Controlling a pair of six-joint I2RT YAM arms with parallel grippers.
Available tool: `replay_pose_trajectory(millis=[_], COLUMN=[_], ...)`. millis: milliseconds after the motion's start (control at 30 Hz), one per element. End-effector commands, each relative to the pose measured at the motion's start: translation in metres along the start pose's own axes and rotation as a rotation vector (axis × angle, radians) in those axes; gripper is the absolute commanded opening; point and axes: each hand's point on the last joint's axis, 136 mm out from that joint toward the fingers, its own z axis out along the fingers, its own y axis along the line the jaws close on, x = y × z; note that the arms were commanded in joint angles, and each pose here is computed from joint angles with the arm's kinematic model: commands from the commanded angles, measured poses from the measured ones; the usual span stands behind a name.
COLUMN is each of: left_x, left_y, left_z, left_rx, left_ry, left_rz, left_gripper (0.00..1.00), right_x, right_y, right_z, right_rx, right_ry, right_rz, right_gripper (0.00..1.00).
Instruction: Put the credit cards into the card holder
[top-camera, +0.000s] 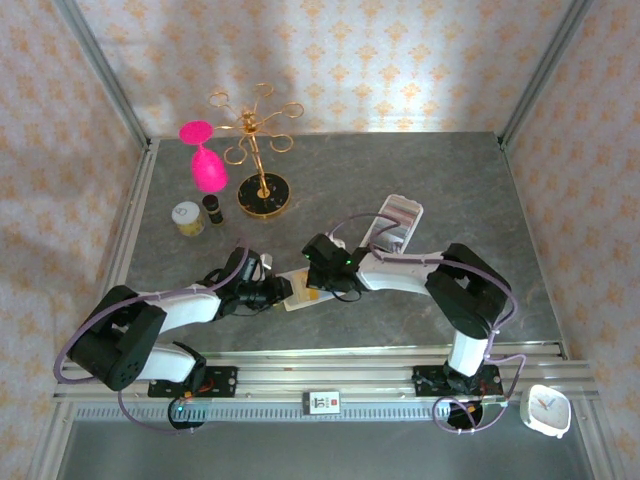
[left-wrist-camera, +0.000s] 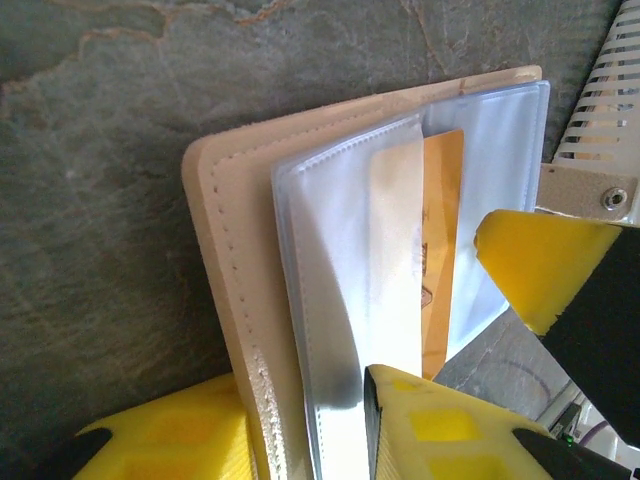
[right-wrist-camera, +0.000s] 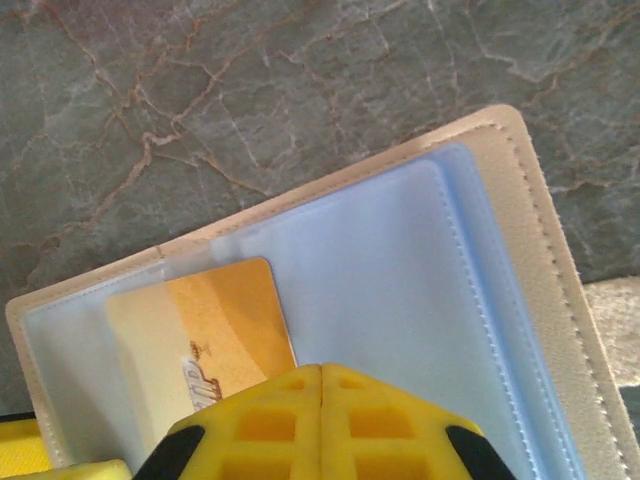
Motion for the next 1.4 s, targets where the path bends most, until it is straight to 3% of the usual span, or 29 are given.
replay_pose_trajectory(millis=[0,400,633,900,1033,1167,1367], left_x=[0.005,0.006,-0.008,-0.034,-0.039,-0.042,-0.035], left_y=[0.004,0.01,0.012,0.026,0.03,0.017,-0.012], left_z=[-0.003,0.0,-0.004,-0.034,-0.044,-0.049,-0.043], left_rx=[-0.026,-0.044,-0.075,-0.225,-0.274,-0.222,-0.074], left_ry=[0.014,0.016,-0.024,-0.116,-0.141,-0.164,-0.111], left_rz=[0.014,0.01,0.007,0.053,0.072,0.067,0.05], left_gripper=[0.3,0.29,0.3,0.45,0.46,0.4,0.25], right_x=[0.004,0.025,0.023,0.003,-0.005,-0.001,0.007], right_y=[-0.009,0.026,0.063,0.041,0.032,0.016,-0.003], right_z=[0.0,0.015,0.008,-0.014,-0.031,-0.034,-0.025], right_rx=[0.021,-0.087,-0.24,-0.138,-0.112,-0.065,-0.041], right_ry=[0.01,0.097,0.077,-0.034,-0.084,-0.081,-0.044], right_rz=[-0.005,-0.076,-0.07,-0.006,0.012,0.032,0.092], right_gripper=[0.02,0.01,0.02,0.08,0.15,0.19,0.26])
